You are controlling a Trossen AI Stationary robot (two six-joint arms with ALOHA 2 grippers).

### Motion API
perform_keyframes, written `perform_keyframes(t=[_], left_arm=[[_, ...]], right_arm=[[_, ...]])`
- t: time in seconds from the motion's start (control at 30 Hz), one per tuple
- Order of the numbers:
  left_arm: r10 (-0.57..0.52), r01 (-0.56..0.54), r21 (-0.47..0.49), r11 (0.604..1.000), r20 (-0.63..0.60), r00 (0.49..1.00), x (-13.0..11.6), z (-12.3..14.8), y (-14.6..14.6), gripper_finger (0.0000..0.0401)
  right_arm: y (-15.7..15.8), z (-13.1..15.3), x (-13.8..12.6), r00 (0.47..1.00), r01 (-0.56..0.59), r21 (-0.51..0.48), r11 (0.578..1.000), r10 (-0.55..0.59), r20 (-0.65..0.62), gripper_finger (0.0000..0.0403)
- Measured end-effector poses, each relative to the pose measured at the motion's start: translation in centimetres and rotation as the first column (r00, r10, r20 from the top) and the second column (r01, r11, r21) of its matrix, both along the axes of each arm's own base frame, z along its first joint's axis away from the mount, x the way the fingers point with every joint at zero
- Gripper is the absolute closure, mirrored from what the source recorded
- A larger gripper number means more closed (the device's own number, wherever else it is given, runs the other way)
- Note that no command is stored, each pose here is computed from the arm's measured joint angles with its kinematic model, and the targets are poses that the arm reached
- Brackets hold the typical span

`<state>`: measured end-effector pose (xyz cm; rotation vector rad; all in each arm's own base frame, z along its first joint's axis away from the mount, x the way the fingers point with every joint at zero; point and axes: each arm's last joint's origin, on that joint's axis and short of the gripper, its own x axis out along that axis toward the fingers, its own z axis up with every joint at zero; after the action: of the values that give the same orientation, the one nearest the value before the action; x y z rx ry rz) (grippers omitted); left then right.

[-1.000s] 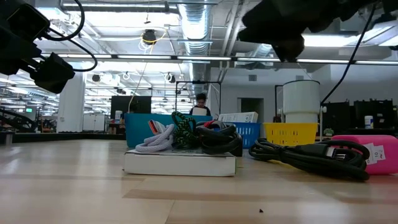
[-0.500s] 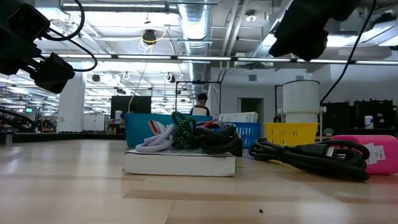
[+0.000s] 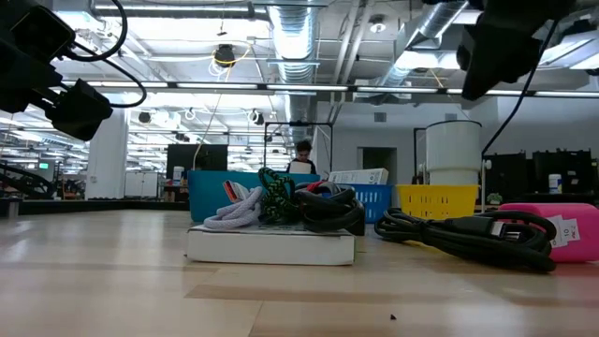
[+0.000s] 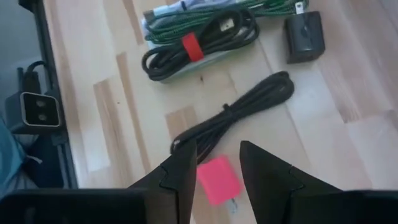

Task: Pick and place items into bin
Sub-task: Put the pink charger adapter into the yellow bin

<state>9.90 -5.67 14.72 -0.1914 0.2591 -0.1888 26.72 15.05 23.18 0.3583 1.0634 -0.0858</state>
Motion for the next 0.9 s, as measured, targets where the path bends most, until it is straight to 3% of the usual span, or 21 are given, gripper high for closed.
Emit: perform_keyframes(t=[0.5, 0.77, 0.9], left_arm=[[-0.003, 0.003, 0.000, 1.000, -0.001, 1.000, 0.0, 0.0, 0.0, 0.0131], [-0.009, 0.009, 0.007, 1.000, -0.015, 1.000, 0.0, -0.1, -0.1, 0.0131], [-0.008, 0.009, 0.010, 1.000, -0.018, 1.000, 0.1, -0.2, -0.1, 0.0131]], right_arm=[[1.7, -3.8, 1.6, 0.988, -0.030, 0.074, 0.997, 0.041, -0.150, 0.0284], [2.0, -3.1, 2.7, 0.986, -0.096, 0.077, 0.992, 0.106, -0.131, 0.0284], [1.7, -3.4, 2.3, 0.974, -0.096, 0.064, 0.993, 0.107, -0.198, 0.0282]])
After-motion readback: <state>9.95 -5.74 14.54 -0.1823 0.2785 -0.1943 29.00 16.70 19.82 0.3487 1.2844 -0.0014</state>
